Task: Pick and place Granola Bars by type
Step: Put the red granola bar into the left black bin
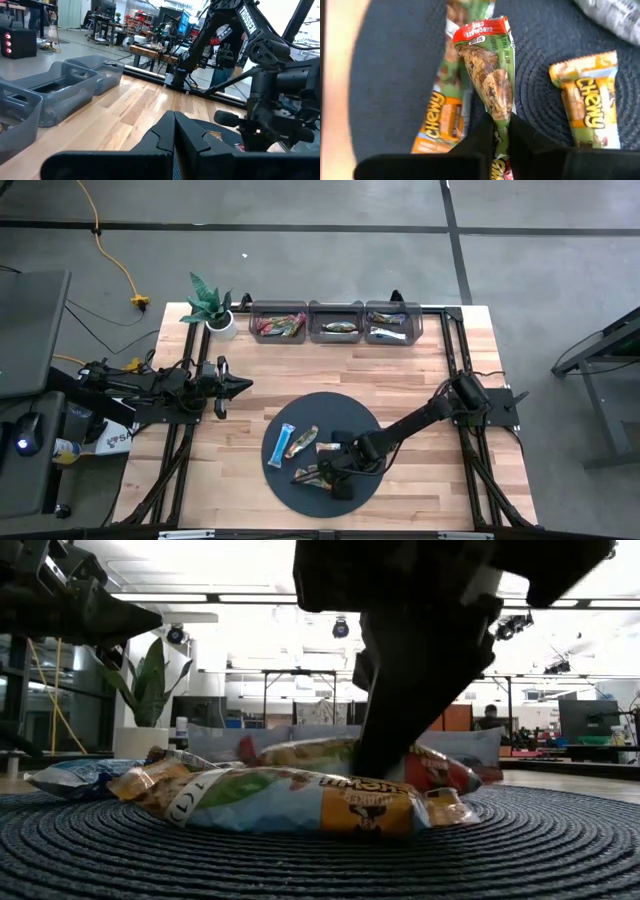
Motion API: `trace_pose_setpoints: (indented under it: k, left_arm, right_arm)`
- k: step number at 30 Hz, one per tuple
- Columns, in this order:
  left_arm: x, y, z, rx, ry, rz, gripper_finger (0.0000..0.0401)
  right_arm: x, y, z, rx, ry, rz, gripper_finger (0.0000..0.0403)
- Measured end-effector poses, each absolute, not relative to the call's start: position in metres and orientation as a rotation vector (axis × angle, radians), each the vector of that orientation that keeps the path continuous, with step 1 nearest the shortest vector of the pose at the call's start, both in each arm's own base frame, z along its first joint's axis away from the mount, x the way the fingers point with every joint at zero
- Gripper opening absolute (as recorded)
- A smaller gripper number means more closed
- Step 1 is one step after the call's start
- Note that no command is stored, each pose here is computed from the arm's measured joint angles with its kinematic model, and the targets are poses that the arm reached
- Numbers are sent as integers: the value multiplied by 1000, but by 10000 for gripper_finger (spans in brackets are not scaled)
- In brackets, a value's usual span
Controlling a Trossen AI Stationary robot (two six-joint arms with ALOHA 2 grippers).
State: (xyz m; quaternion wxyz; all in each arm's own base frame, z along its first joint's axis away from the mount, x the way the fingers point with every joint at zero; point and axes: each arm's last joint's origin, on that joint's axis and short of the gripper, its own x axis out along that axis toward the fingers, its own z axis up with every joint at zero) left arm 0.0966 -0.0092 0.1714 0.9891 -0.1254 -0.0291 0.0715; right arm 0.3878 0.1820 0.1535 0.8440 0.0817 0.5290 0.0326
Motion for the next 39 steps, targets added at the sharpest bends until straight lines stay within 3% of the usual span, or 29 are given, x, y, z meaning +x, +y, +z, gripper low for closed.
trace_pose_setpoints:
  k: [10, 22, 30, 39]
  left_arm:
    - [97, -9, 171, -252, -58, 143, 1]
    - [97, -9, 171, -252, -59, 143, 1]
    - [97, -9, 171, -252, -59, 143, 1]
    - [97, -9, 171, -252, -59, 143, 1]
  right_arm:
    - [416, 173, 196, 204, 980, 103, 24]
    - [455, 144, 290, 152, 671, 145, 23]
    - [468, 107, 352, 36, 460, 59, 26]
    - [482, 40, 384, 38, 251, -70, 22]
